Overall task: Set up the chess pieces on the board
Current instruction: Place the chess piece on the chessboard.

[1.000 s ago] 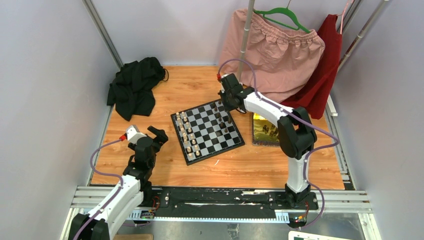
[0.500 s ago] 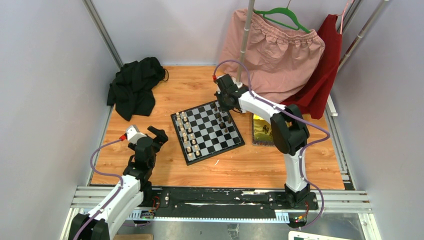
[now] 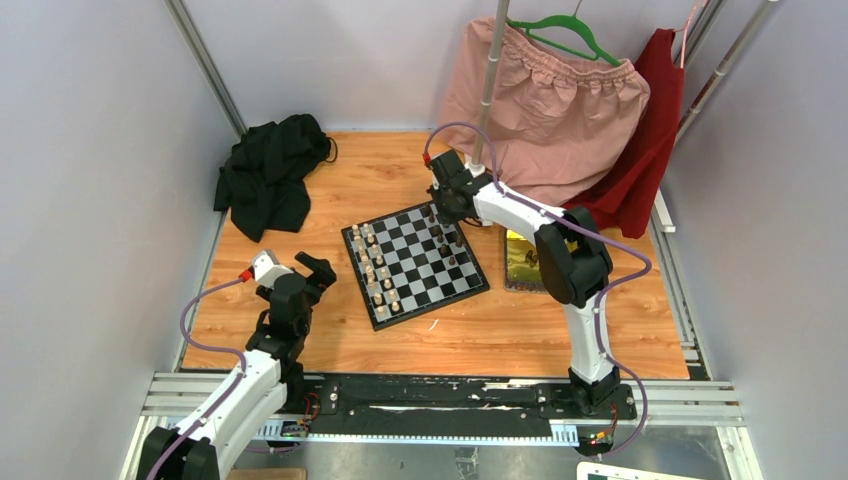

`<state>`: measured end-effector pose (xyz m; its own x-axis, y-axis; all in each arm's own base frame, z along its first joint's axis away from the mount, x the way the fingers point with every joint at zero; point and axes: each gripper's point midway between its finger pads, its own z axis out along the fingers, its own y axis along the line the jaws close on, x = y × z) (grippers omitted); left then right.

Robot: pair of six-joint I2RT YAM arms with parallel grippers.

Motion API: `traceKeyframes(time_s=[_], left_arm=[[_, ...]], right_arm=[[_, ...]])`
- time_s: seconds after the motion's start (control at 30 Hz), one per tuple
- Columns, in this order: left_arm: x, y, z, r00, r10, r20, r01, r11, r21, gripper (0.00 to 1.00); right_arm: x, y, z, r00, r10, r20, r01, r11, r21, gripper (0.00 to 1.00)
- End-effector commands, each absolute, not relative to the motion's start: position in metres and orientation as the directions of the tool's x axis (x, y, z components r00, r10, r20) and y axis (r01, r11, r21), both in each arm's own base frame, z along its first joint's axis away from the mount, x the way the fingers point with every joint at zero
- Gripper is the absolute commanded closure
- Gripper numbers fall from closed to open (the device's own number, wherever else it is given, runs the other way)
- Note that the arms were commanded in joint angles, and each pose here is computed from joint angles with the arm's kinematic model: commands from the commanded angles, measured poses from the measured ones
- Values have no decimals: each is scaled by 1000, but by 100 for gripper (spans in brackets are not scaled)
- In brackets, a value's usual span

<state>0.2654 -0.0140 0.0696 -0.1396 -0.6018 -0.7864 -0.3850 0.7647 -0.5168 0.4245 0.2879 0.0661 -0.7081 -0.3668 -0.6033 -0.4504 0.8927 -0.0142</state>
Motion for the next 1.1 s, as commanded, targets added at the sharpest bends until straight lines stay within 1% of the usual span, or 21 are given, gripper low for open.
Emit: traceKeyframes(time_s=[0.0, 0.1, 0.17, 0.2, 0.53, 0.8, 0.97, 1.07], left_arm=[[266, -11, 72, -126, -592, -796, -383, 769, -511, 0], [266, -11, 72, -125, -592, -796, -384, 769, -512, 0], [266, -11, 72, -125, -593, -795, -383, 768, -513, 0], [266, -12, 71, -127, -593, -795, -383, 768, -513, 0], [266, -11, 71, -127, -595, -794, -385, 767, -514, 0], [266, -11, 70, -128, -595, -794, -386, 767, -513, 0], [266, -12, 71, -126, -596, -793, -385, 766, -515, 0], [266, -12, 71, -126, -595, -793, -384, 767, -514, 0]], right_arm=[[420, 289, 62, -707, -397, -585, -464, 885, -41, 87], [420, 287, 64, -704, -400, -587, -463, 885, -48, 74], [420, 286, 67, -699, -401, -592, -462, 885, -54, 68], [421, 285, 69, -697, -402, -594, -462, 885, -56, 67], [422, 286, 90, -668, -396, -630, -469, 882, -57, 66], [415, 281, 134, -619, -360, -698, -464, 885, -44, 66], [407, 265, 158, -594, -328, -735, -424, 904, -60, 66], [399, 239, 162, -604, -299, -739, -345, 934, -95, 66]])
